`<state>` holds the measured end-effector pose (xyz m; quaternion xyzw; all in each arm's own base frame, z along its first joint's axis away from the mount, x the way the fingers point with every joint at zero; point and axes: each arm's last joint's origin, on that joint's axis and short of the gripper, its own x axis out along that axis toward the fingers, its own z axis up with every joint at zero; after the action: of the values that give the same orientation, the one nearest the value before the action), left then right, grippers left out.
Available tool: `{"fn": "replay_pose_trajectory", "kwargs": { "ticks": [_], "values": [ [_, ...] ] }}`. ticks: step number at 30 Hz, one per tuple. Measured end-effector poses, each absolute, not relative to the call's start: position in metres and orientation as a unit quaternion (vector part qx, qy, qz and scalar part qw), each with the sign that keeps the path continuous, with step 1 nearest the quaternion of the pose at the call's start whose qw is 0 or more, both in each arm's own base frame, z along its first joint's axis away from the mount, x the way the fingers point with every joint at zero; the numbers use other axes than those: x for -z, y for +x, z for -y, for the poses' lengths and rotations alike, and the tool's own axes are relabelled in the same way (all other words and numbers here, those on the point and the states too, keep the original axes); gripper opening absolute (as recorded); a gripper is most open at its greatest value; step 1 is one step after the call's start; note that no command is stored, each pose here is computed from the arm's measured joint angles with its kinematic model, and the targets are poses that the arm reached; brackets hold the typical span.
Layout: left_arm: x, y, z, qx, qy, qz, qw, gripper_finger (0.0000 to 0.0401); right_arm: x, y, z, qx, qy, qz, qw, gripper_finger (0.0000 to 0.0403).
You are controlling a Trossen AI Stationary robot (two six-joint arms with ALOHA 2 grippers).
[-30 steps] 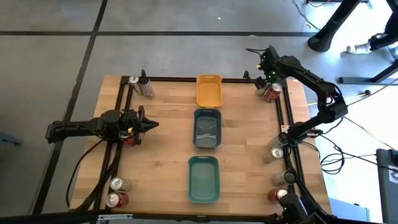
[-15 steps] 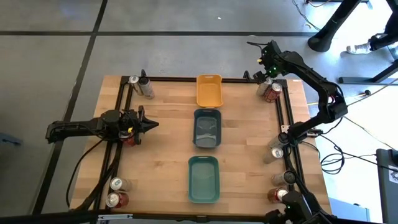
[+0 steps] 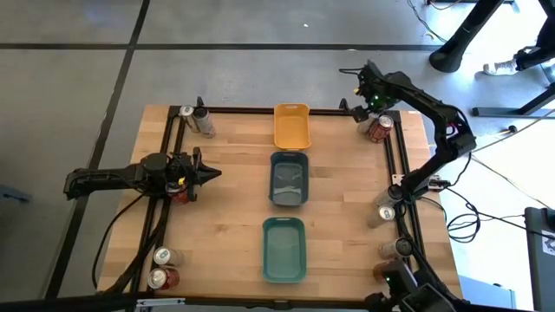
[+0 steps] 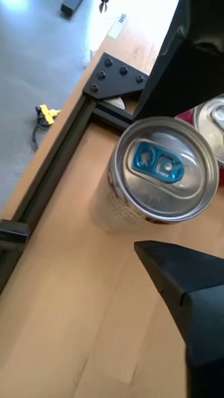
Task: Sort soda cans
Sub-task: Put the top right blue soda can into the yellow bin
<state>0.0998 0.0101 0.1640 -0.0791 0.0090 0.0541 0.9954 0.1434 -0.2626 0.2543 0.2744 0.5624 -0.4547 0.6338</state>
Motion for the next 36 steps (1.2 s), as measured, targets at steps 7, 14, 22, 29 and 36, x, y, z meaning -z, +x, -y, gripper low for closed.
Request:
{"fn": "replay_pose_trajectory", "kwargs": {
  "ticks": [7,14,22,29,36],
  "values": [
    [-0.164,0.1,-0.01,-0.054,-0.079,-0.01,0.995,0.0005,-0.245,0.145,0.265,0.44,0.288,-0.579,0.623,0.0321],
    [-0.164,0.1,-0.01,-0.054,-0.068,-0.011,0.996,0.0005,-0.242,0.146,0.266,0.437,0.288,-0.583,0.621,0.028],
    [-0.169,0.1,-0.01,-0.053,-0.063,0.014,0.997,0.0005,-0.252,0.146,0.26,0.429,0.274,-0.574,0.642,0.022],
    [-0.179,0.099,-0.01,-0.05,-0.06,0.069,0.995,0.0005,-0.275,0.16,0.238,0.406,0.235,-0.551,0.69,0.0225],
    [-0.191,0.097,-0.011,-0.075,-0.059,0.112,0.989,0.0005,-0.298,0.182,0.204,0.369,0.185,-0.524,0.745,0.0223]
  ]
}}
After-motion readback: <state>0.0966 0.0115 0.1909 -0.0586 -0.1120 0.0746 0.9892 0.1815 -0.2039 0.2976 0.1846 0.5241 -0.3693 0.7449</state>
